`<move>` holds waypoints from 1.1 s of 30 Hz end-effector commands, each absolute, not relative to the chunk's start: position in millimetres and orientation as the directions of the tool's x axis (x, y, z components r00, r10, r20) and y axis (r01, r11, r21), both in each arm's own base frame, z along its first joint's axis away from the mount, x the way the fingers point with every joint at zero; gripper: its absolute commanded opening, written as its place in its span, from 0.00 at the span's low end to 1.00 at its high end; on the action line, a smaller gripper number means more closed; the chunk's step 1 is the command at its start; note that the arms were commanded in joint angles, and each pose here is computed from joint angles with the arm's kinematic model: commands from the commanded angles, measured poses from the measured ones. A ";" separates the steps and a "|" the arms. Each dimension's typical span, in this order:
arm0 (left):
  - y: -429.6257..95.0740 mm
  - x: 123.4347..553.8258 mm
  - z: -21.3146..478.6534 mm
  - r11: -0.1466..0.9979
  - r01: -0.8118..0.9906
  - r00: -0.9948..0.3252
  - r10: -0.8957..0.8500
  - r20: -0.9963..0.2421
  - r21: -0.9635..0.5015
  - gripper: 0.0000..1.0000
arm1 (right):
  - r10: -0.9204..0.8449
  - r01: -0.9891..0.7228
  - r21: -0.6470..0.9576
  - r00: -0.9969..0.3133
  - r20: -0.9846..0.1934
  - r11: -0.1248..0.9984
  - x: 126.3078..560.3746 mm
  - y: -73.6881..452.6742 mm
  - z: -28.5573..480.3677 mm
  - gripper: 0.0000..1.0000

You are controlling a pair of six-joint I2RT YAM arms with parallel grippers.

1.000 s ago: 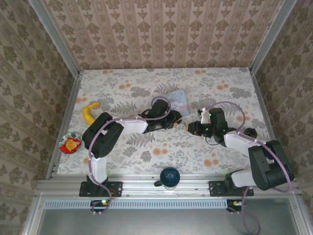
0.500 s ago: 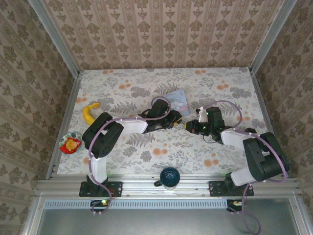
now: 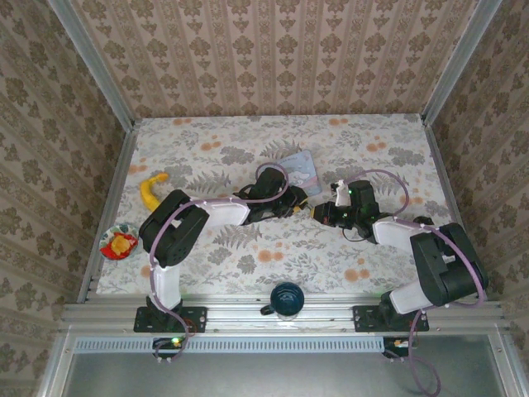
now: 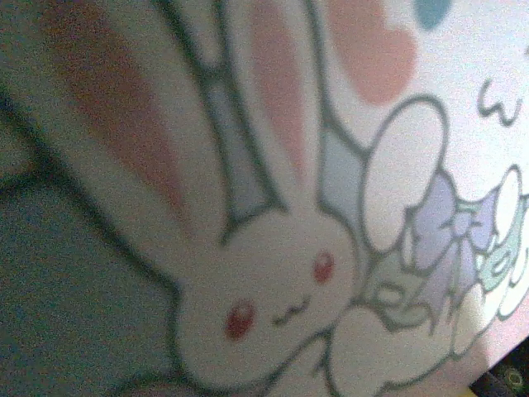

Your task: Unlock the padlock with the key

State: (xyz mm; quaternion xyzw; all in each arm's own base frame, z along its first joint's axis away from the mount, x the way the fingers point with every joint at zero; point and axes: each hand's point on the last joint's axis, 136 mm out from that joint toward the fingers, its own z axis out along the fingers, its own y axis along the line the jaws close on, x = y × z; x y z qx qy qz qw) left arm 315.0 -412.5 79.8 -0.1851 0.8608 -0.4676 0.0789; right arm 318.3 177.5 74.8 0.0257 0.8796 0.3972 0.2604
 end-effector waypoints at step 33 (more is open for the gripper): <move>-396.6 289.3 23.2 0.540 -0.439 -0.881 -0.416 0.225 -0.719 0.00 | 0.234 -0.173 0.709 -0.868 -0.438 0.684 301.3 183.9 75.1 0.00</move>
